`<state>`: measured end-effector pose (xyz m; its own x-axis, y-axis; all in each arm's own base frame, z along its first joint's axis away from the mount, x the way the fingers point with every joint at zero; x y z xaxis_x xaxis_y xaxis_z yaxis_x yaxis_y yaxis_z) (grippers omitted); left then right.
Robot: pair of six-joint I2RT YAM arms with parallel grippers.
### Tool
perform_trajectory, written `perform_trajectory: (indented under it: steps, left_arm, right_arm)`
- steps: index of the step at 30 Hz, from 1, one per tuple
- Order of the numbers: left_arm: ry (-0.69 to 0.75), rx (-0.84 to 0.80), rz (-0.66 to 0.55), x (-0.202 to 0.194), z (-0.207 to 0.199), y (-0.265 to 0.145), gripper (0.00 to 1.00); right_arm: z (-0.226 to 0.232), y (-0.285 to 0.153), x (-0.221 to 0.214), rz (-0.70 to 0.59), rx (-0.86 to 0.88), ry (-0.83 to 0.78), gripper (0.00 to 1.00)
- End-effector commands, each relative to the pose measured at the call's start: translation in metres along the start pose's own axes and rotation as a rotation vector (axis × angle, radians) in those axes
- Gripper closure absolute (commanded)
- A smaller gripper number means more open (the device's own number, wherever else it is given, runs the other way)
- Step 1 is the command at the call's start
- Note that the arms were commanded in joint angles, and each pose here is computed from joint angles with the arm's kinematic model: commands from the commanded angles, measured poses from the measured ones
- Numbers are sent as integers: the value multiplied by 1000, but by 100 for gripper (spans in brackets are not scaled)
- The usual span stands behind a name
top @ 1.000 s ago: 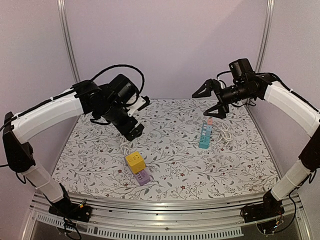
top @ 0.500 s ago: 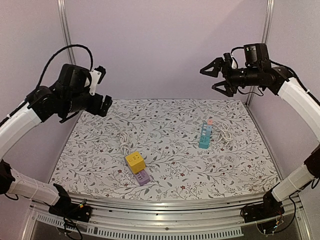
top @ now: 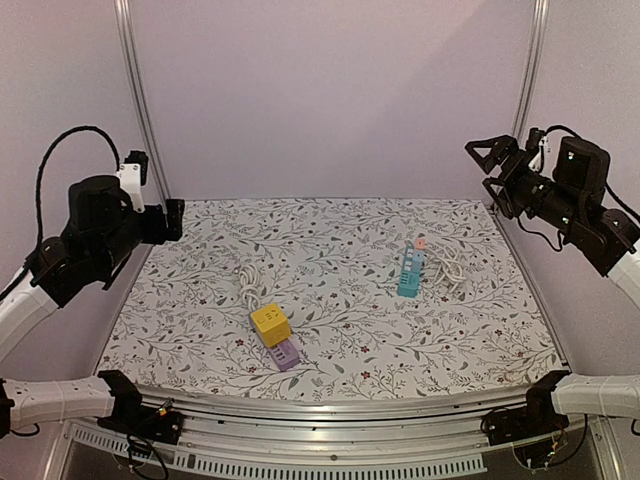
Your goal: Insert the plug
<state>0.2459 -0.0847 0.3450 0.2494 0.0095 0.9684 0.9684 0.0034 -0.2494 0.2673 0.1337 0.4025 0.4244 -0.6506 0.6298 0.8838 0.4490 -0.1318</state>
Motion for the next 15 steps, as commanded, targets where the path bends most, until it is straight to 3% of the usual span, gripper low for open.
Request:
perform_trajectory:
  steps: [1, 15]
  left_arm:
    - [-77, 37, -55, 6, 9, 2, 1]
    - [-95, 93, -65, 10, 17, 6, 0]
  right_arm:
    - [5, -4, 18, -121, 8, 23, 1]
    - [3, -1, 24, -143, -40, -4, 1]
Point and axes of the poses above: each gripper's point midway between its finger pads, its own y axis out along the fingers, its own z axis along the line the jaws close on, x = y × z, the point moved 5 cm from there along -y, back along the fingers, and after that the axes turned 4 degrees about -y, right-handed, at the moved point
